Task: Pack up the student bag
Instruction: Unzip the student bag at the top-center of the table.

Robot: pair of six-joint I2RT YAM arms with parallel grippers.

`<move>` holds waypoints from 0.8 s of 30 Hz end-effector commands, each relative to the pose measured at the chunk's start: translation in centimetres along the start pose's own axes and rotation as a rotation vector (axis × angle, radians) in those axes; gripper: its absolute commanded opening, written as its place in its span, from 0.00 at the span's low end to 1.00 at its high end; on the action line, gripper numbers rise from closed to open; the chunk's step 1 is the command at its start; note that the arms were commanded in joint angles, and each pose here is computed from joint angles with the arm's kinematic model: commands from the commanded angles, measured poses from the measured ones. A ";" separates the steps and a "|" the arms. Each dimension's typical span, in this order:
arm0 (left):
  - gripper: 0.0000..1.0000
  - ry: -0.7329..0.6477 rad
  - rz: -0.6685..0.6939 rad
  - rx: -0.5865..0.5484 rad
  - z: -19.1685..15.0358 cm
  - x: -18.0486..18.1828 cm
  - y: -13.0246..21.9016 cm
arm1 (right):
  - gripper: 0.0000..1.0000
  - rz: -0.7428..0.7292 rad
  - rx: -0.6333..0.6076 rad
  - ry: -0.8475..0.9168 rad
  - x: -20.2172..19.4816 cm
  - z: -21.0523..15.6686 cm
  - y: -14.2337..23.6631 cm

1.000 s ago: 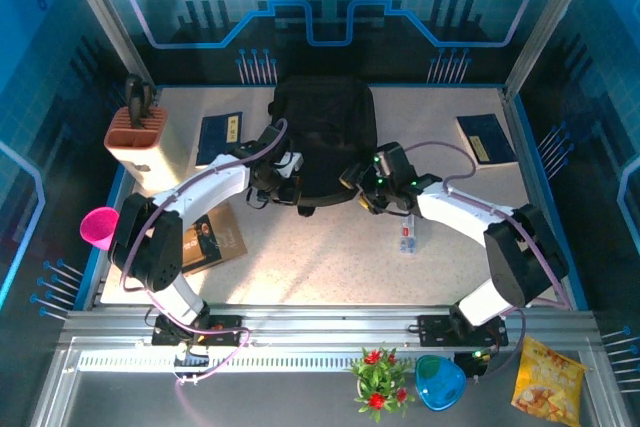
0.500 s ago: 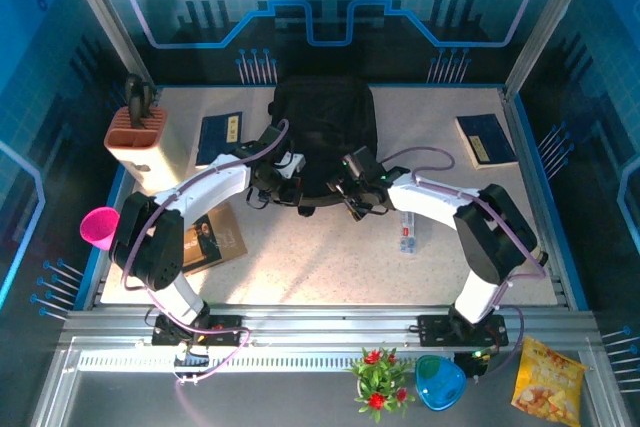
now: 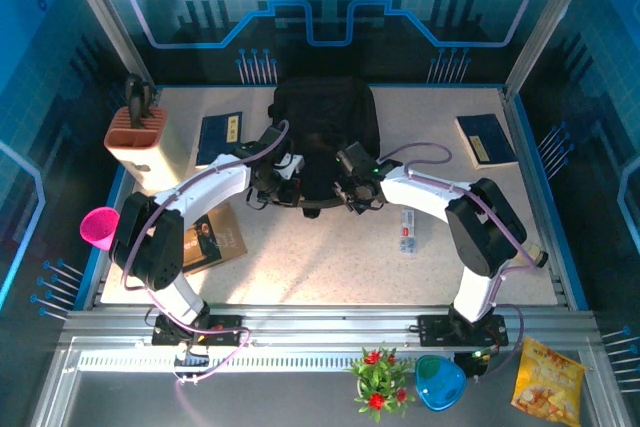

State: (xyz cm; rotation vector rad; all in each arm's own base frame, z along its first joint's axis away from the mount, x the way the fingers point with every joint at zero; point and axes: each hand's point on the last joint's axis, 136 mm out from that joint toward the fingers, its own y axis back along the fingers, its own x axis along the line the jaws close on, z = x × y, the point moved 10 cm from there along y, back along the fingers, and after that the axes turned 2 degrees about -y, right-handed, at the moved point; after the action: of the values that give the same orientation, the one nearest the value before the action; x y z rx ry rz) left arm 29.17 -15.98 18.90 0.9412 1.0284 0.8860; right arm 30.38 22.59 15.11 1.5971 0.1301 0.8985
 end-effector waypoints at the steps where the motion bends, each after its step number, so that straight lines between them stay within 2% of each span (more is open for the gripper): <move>1: 0.00 0.001 0.085 0.017 -0.9 0.9 0.6 | 0.21 -0.052 -0.097 0.020 -1.5 1.4 1.3; 7: 0.00 0.054 0.083 0.047 -1.2 2.0 -0.6 | 0.18 -0.035 -0.137 0.015 -2.6 3.1 1.9; 15: 0.00 0.089 0.116 0.092 -0.8 3.0 -2.9 | 0.17 -0.002 -0.131 0.033 -2.9 5.1 1.7; 20: 0.00 0.071 -0.048 0.040 0.7 1.1 -2.0 | 0.17 0.025 -0.129 0.075 -2.4 5.7 2.1; 24: 0.00 0.011 -0.206 -0.054 2.4 -1.8 0.3 | 0.22 0.067 -0.120 0.116 -1.8 6.1 2.9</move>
State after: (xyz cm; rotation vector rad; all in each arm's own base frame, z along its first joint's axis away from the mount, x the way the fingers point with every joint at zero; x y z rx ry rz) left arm 30.73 -16.90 17.19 0.8846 1.0859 0.8187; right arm 31.40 17.39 15.76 1.5185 0.1205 0.9955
